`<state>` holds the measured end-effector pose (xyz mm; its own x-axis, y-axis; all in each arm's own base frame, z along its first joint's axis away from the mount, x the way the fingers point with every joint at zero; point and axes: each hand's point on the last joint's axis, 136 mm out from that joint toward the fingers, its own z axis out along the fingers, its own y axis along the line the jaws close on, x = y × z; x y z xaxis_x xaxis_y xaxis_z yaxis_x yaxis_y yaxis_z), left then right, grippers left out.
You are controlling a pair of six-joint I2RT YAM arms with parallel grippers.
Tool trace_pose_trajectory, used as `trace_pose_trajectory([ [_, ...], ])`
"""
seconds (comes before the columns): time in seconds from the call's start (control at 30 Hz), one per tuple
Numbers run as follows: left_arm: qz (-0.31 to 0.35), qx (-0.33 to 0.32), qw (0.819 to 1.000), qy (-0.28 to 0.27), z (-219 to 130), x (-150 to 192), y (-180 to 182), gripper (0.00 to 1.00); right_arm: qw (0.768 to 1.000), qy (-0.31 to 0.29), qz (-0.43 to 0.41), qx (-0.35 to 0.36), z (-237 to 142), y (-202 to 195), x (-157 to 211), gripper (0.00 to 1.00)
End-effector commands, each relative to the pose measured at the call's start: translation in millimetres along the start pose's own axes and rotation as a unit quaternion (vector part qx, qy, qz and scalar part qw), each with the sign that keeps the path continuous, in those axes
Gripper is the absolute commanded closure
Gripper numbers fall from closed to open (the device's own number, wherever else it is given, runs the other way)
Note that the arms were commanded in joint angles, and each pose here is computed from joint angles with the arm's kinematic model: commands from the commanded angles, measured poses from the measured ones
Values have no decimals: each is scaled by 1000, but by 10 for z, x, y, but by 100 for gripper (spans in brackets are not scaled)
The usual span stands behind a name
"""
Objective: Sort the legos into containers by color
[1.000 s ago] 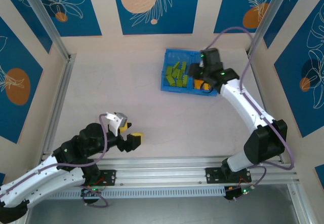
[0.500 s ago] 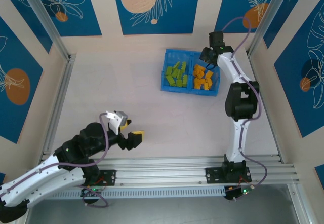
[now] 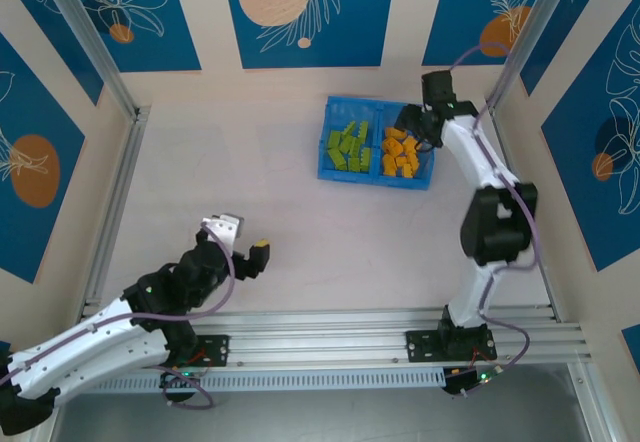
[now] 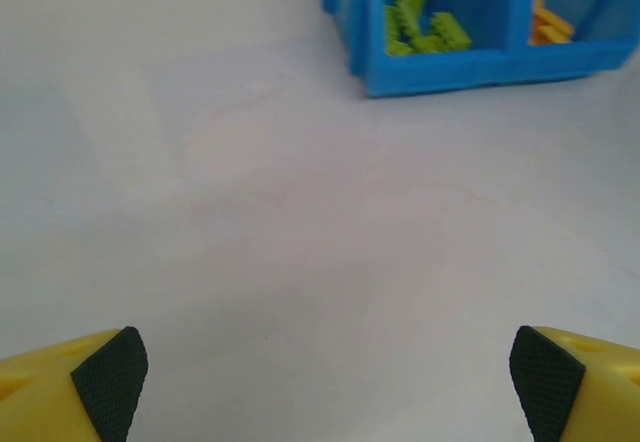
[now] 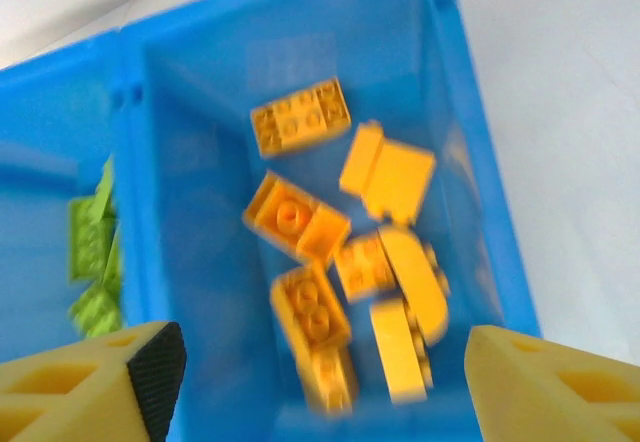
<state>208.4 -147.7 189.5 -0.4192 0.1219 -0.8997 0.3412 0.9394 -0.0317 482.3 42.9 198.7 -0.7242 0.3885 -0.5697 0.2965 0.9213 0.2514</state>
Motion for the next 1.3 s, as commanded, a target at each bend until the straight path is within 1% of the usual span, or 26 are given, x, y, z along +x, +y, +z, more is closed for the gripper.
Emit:
trace_pose_trajectory([
  [0.0, 66, -112, 988, -79, 51, -331, 328, 2, 997, -69, 10, -45, -617, -23, 66, 20],
  [0.1, 102, -144, 979, -101, 167, -449, 441, 0, 993, -112, 2, -40, -934, -299, 373, 14],
  [0.23, 115, -178, 974, -81, 379, -437, 684, 0, 983, -183, -11, -27, -1182, -668, 737, 9],
  [0.3, 119, -201, 970, -67, 489, -381, 830, 0, 973, -229, -23, -12, -1200, -863, 885, 5],
  [0.33, 116, -212, 968, -64, 526, -351, 899, 0, 965, -259, -32, -8, -1217, -911, 884, 2],
  [0.37, 108, -220, 968, -62, 573, -312, 967, 0, 959, -281, -43, 1, -1163, -997, 954, 0],
  [0.47, 75, -218, 971, -71, 714, -192, 1147, 0, 941, -328, -79, 20, -991, -1169, 1120, 0],
  [0.5, 72, -217, 971, -66, 756, -159, 1200, 0, 939, -331, -88, 26, -910, -1221, 1160, 1],
  [0.57, 60, -229, 969, -67, 817, -121, 1345, 0, 946, -311, -81, 29, -733, -1323, 1219, 0],
  [0.67, 22, -229, 971, -69, 952, -31, 1549, 0, 950, -304, -64, 26, -472, -1408, 1214, 0],
  [0.73, 4, -216, 974, -65, 1097, 45, 1625, 0, 951, -301, -68, 29, -347, -1398, 1160, 1],
  [0.77, 1, -212, 975, -61, 1185, 90, 1665, 0, 951, -298, -76, 20, -287, -1340, 1121, 1],
  [0.8, 6, -225, 973, -45, 1272, 99, 1731, 0, 949, -304, -80, 10, -241, -1287, 1077, 0],
  [0.83, 13, -220, 975, -21, 1344, 124, 1734, 0, 947, -309, -87, -5, -213, -1221, 1034, 1],
  [0.87, 28, -225, 974, -24, 1401, 85, 1765, 0, 957, -274, -91, -13, -101, -1174, 1052, 0],
  [0.9, 33, -231, 972, -27, 1442, 80, 1803, 0, 956, -276, -90, -30, -71, -1091, 968, 0],
  [0.93, 19, -240, 970, -28, 1482, 158, 1889, 0, 954, -282, -85, -46, -6, -1052, 972, 0],
  [0.97, -12, -233, 972, -36, 1532, 210, 1989, 0, 947, -296, -104, -65, 73, -976, 996, 1],
  [1.0, -35, -216, 975, -33, 1498, 292, 2029, 0, 951, -263, -141, -86, 186, -854, 1142, 0],
  [1.03, -38, -220, 974, -44, 1479, 313, 2050, 0, 948, -264, -156, -89, 247, -785, 1118, 1],
  [1.07, -28, -208, 976, -56, 1497, 288, 2005, 0, 948, -269, -156, -74, 279, -775, 1097, 0],
  [1.1, -26, -195, 980, -39, 1523, 304, 1965, 0, 956, -244, -150, -69, 288, -815, 1135, 0],
  [1.13, -23, -191, 981, -36, 1556, 301, 1962, 0, 951, -260, -147, -77, 261, -806, 1079, 0],
  [1.17, -21, -186, 982, -37, 1562, 296, 1944, 0, 951, -266, -140, -66, 266, -854, 1084, 1],
  [1.2, -21, -185, 982, -35, 1558, 299, 1940, 0, 956, -255, -137, -56, 271, -875, 1099, 1],
  [1.27, -21, -185, 982, -34, 1559, 305, 1942, 0, 953, -264, -141, -54, 268, -869, 1086, 1],
])
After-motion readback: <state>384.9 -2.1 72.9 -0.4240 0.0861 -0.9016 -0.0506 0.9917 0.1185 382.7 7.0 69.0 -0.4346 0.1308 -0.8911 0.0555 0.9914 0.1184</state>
